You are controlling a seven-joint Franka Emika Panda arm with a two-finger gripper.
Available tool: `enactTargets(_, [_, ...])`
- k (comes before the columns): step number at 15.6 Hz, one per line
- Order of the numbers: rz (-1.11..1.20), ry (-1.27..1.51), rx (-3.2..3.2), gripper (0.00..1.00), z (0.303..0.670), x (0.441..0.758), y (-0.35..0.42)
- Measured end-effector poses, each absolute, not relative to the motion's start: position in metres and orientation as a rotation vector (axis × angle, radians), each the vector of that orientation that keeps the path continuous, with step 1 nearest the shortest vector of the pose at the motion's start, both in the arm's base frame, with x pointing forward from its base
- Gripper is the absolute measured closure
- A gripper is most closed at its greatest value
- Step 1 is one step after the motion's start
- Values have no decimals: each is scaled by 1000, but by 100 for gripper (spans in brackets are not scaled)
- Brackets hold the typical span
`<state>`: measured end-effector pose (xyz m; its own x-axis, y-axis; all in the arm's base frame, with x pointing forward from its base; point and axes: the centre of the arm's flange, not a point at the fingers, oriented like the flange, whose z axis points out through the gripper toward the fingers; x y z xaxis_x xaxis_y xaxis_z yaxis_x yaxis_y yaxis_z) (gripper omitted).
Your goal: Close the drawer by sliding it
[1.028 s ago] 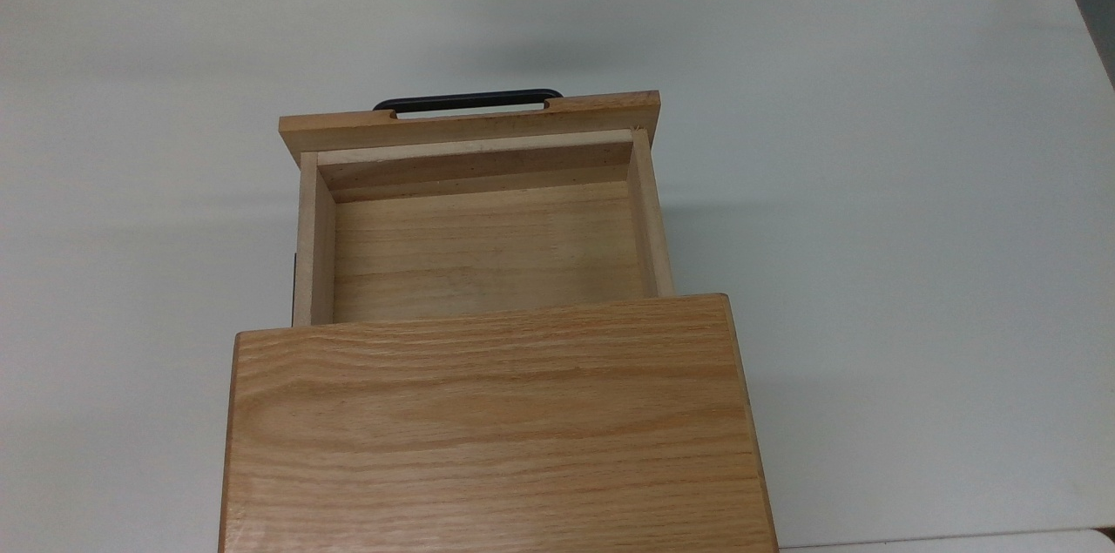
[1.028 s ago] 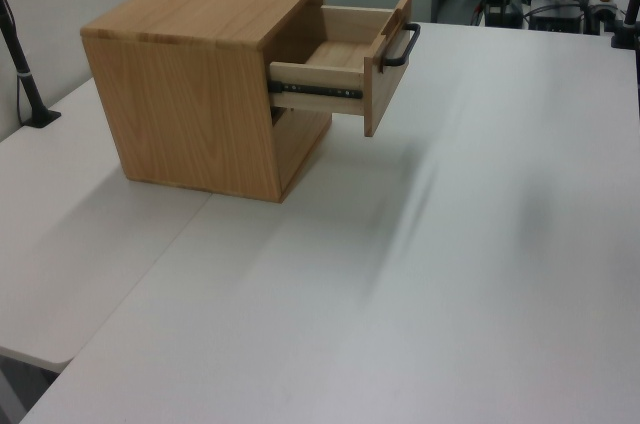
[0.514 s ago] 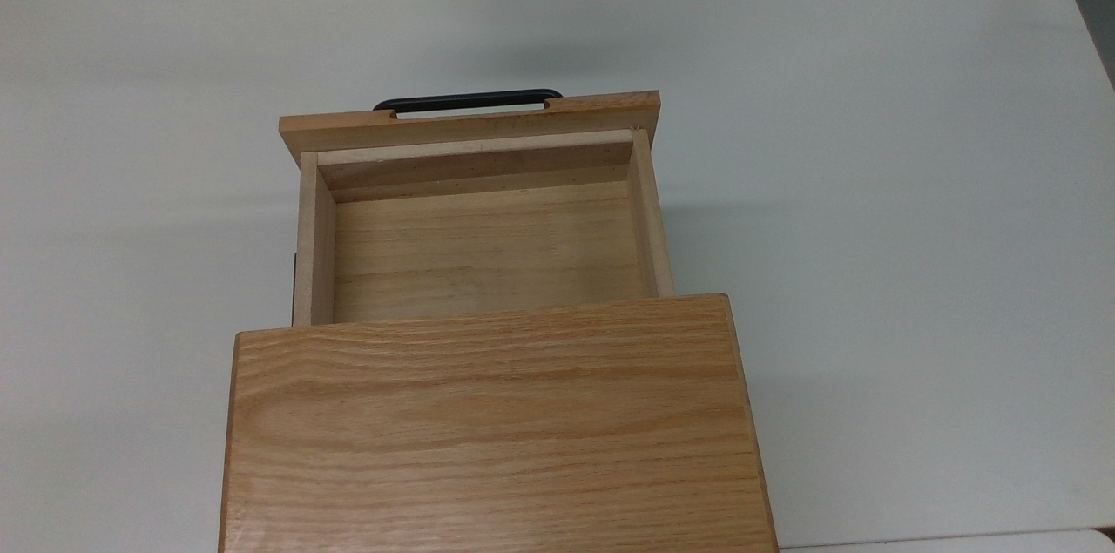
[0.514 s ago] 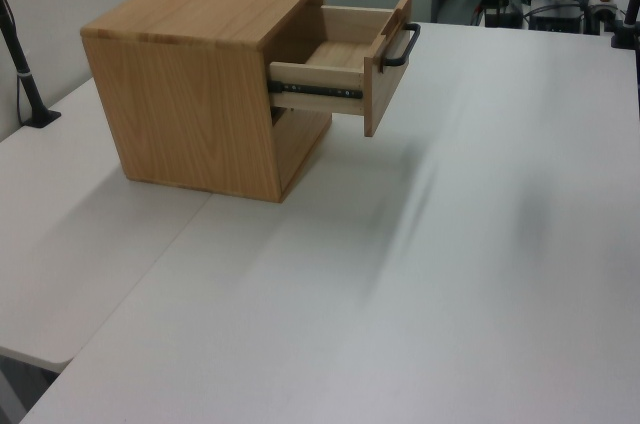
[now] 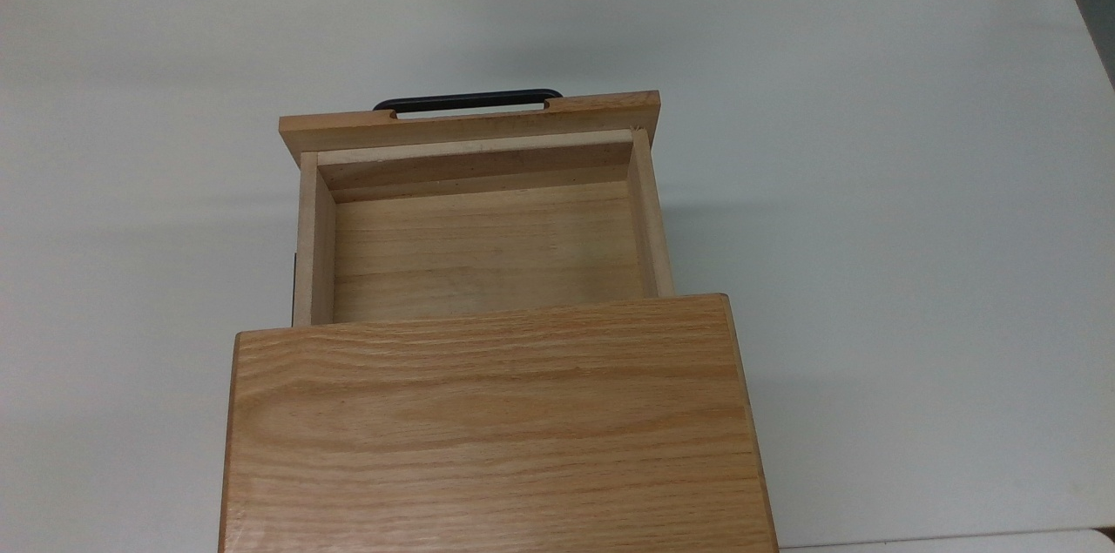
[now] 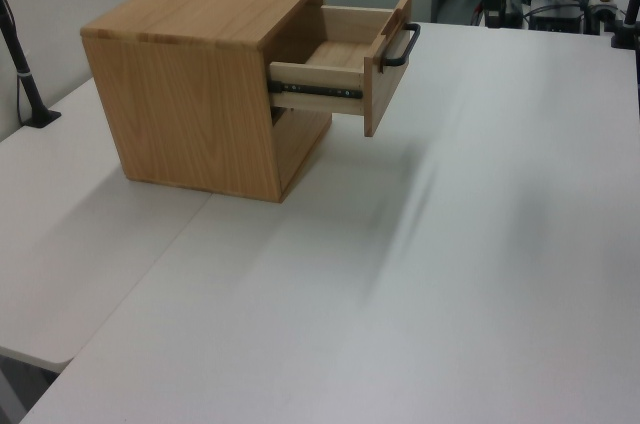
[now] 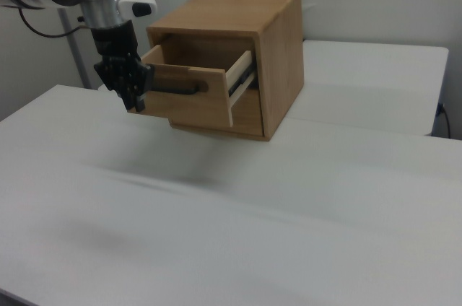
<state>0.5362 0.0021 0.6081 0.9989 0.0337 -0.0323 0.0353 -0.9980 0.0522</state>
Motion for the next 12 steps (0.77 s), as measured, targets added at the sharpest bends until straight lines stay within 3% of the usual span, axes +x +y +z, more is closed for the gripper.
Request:
enactTargets(2, [-72,54,3087,92,600,541,2])
enactTargets(3, [-85,54,3086,96,594,544,3])
enactTargets(12, [-7,67,3082,100,545,594,7])
